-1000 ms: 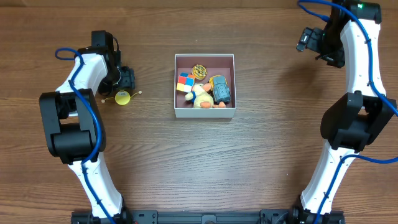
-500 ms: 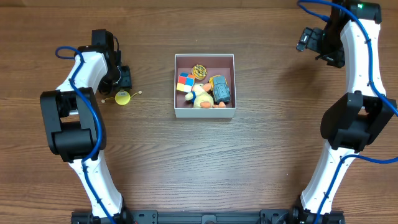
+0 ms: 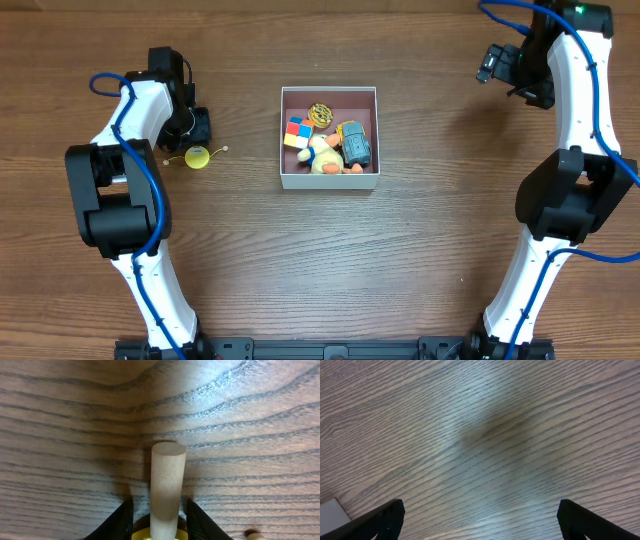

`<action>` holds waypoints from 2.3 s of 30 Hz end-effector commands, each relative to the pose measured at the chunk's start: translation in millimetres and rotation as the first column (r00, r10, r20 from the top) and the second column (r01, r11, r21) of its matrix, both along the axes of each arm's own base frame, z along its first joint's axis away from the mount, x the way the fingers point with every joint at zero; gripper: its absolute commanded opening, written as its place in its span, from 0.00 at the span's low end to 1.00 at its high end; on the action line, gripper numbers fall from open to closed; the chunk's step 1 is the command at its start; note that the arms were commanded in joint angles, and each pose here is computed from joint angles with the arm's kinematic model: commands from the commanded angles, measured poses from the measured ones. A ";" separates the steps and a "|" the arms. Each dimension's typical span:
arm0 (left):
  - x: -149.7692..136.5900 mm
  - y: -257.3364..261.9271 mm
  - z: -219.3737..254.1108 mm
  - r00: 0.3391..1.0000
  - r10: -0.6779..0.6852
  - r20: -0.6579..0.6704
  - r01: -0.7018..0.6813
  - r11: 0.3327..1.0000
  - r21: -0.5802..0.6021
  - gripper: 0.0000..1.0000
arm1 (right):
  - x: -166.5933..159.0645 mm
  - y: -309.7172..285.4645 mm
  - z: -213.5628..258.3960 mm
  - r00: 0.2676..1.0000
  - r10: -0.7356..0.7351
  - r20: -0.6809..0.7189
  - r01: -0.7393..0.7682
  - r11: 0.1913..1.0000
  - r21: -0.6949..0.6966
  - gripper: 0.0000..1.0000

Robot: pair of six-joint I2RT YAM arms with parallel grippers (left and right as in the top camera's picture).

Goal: Pack container
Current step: 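Close the left gripper on the wooden stick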

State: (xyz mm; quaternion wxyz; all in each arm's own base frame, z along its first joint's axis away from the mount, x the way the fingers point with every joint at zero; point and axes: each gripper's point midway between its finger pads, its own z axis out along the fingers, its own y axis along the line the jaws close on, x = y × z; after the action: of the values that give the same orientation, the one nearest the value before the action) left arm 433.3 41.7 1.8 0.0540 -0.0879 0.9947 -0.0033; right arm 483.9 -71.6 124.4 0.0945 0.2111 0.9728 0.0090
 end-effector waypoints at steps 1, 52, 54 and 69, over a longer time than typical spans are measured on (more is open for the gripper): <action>5.2 0.5 -3.3 1.000 0.010 0.000 -0.010 1.000 -0.005 0.34 | 0.9 -0.2 15.3 0.999 0.000 0.038 0.000 1.000 -0.004 1.00; 5.5 3.7 14.3 0.999 0.043 -0.022 -0.043 0.999 0.012 0.35 | 0.9 -0.3 15.3 0.999 0.000 0.038 0.001 1.000 -0.004 1.00; 6.4 3.8 14.4 0.999 0.043 -0.019 -0.043 0.999 0.013 0.35 | 0.9 -0.3 15.3 0.999 0.000 0.038 0.001 1.000 -0.004 1.00; 2.1 3.4 0.3 0.999 0.043 -0.019 -0.042 0.999 0.013 0.39 | 0.9 -0.3 15.3 0.999 0.000 0.038 0.001 1.000 -0.004 1.00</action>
State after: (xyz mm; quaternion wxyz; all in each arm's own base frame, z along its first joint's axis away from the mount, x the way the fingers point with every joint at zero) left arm 437.3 43.7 7.8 0.0502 -0.1018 0.9935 0.0005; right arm 484.1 -71.6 124.4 0.0947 0.2110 0.9728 0.0092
